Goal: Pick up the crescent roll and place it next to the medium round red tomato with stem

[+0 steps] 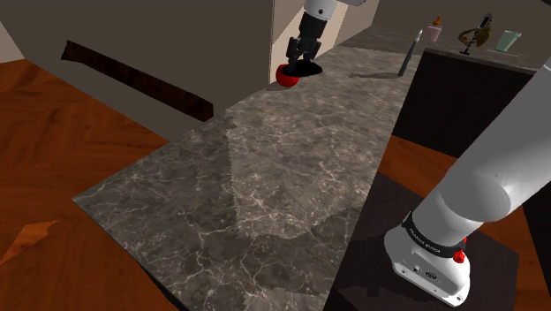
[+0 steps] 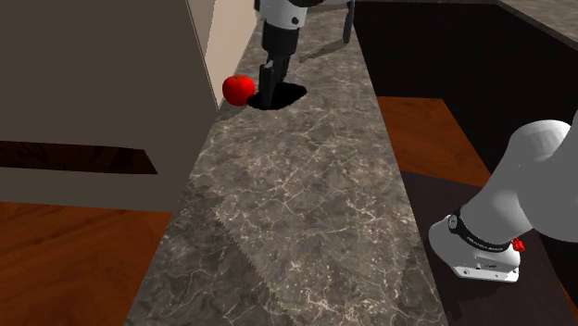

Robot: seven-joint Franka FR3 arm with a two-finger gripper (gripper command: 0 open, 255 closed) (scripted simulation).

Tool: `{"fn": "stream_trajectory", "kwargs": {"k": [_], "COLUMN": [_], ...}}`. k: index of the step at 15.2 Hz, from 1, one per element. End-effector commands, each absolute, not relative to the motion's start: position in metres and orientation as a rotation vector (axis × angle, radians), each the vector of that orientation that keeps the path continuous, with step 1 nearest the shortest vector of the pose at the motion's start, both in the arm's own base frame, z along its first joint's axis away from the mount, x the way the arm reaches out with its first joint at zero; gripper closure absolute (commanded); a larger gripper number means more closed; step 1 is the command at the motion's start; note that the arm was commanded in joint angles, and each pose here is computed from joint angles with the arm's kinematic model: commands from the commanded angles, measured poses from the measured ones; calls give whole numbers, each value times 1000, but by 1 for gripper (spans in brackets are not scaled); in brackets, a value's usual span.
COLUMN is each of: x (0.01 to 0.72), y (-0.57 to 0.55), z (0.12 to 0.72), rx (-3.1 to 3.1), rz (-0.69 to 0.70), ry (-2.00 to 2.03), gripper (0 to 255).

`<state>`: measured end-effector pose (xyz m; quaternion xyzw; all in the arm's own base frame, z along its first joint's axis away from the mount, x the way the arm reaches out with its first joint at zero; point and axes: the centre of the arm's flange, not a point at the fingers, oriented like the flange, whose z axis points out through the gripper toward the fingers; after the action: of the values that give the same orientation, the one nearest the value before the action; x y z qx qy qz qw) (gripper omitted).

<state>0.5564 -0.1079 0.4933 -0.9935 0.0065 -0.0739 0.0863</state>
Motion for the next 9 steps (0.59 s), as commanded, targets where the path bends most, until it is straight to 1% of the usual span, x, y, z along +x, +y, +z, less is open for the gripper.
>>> {"fn": "stream_trajectory", "kwargs": {"k": [1, 4, 9], "x": [566, 582, 583], "y": [-132, -169, -173], "z": [493, 493, 472], "rx": [-2961, -2961, -2961], "rz": [-221, -221, -221], "ry": [17, 17, 17], "gripper": [255, 255, 255]}}
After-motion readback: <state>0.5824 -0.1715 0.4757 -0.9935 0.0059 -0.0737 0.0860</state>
